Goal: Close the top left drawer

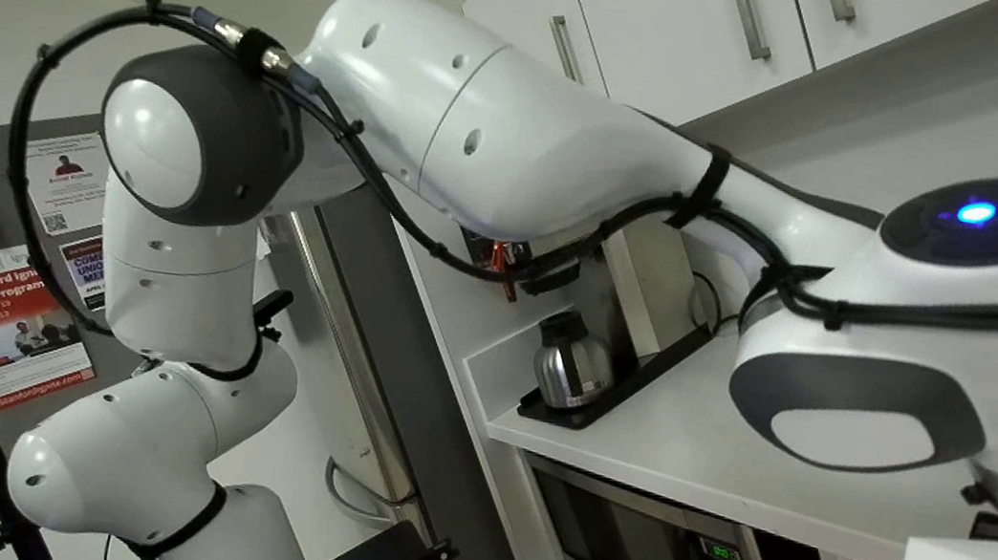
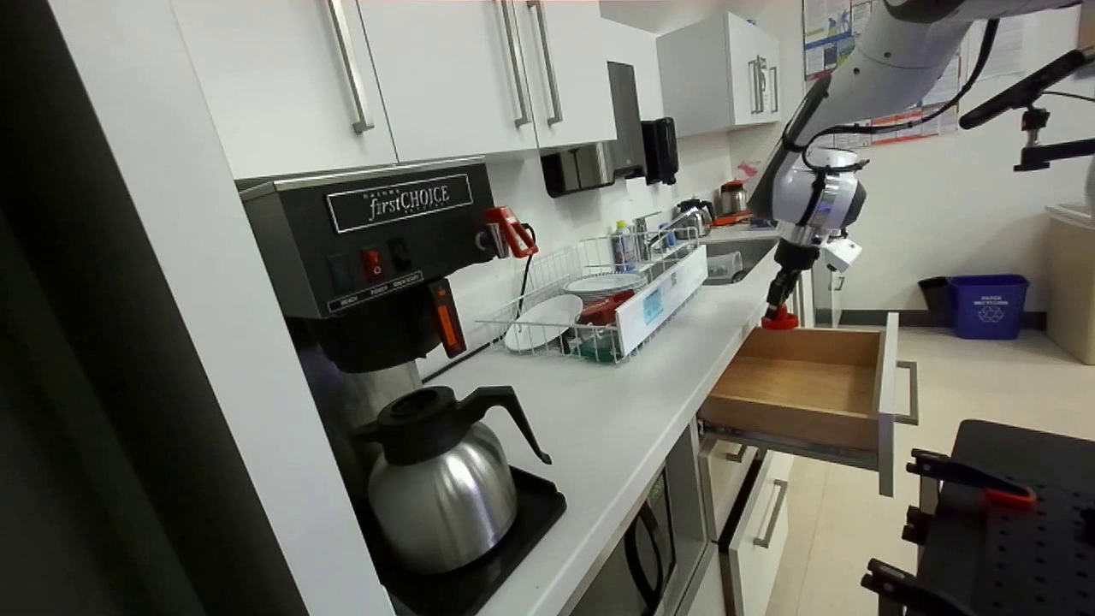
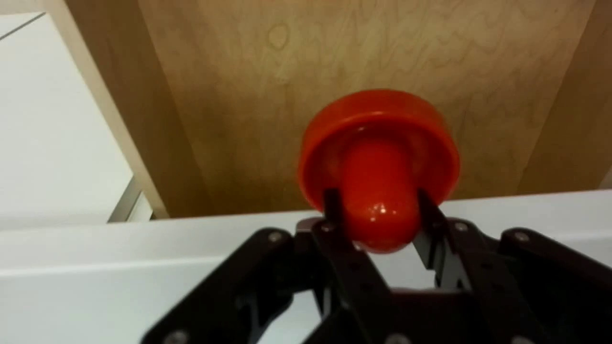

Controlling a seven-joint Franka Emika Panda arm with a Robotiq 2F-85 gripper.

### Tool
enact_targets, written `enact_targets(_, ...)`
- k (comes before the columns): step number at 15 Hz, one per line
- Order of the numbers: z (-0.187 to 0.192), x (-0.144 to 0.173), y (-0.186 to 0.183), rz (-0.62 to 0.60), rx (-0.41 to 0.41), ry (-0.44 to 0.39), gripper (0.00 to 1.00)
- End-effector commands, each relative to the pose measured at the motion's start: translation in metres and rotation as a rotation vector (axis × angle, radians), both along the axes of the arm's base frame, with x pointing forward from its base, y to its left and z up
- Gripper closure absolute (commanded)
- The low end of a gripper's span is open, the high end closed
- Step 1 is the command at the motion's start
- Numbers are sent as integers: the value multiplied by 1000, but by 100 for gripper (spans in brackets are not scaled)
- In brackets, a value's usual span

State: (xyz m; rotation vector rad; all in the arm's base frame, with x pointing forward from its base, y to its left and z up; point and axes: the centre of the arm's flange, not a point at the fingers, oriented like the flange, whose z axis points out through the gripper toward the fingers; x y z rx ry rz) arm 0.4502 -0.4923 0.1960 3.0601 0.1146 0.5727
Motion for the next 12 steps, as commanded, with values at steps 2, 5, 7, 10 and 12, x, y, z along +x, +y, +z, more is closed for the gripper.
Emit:
enact_targets(2,-27,-58,23,2,-17,24,87)
enact_targets(5,-37,-39,8,-4,11,38,62)
enact_targets(7,-36,-36,7,-3,8,34,62)
enact_targets(10,-45,-28,8,-7,-8,29,87)
enact_targets(12,-68,-23,11,-12,-15,44,87)
